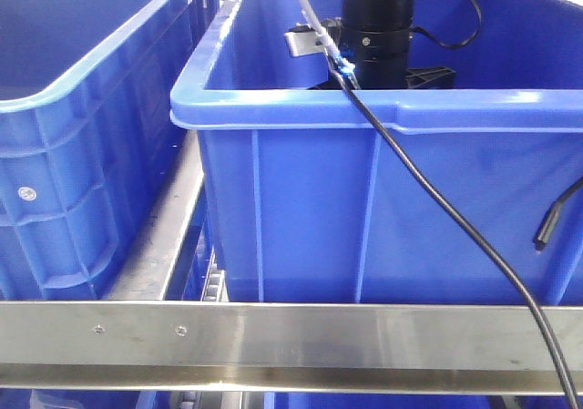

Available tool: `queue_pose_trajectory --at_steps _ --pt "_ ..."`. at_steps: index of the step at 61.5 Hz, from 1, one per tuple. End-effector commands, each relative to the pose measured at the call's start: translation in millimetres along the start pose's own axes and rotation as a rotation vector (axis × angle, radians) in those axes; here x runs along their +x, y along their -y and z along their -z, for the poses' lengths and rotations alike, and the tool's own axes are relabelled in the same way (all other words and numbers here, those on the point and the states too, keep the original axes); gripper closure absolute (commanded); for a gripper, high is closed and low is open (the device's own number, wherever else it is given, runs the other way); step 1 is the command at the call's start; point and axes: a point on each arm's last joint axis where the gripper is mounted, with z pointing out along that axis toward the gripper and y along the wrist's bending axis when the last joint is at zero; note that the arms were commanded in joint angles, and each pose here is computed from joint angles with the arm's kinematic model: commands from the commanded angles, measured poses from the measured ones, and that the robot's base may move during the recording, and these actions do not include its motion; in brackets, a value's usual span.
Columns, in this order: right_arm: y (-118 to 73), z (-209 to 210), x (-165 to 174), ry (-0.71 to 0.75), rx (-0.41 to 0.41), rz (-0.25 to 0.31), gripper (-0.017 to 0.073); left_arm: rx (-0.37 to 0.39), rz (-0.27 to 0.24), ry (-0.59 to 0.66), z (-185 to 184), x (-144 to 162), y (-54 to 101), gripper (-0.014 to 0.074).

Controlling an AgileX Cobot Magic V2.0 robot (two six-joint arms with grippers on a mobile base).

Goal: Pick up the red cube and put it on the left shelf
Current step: 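Open the right gripper to release the red cube into the crate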

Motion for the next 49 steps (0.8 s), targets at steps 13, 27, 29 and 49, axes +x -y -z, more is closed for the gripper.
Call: queue_pose_trajectory --at_steps 13,27,29,49 --pt "8.4 37 -5 0.102 0.014 -0.003 -0.0024 0.004 0.007 0.08 0 -1 0.2 0.0492" --pt "10.1 50 -6 0.147 0.01 -0.004 -0.0045 0.004 0.007 0.08 0 -1 0.2 0.0492" --pt "10.9 57 -6 0.171 0.007 -0.005 -0.0045 0.004 0.007 0.08 0 -1 0.2 0.0492" --pt "28.6 117 15 0.306 0.076 0.019 -0.004 0.004 0.007 0.08 0 -1 0.2 0.0492"
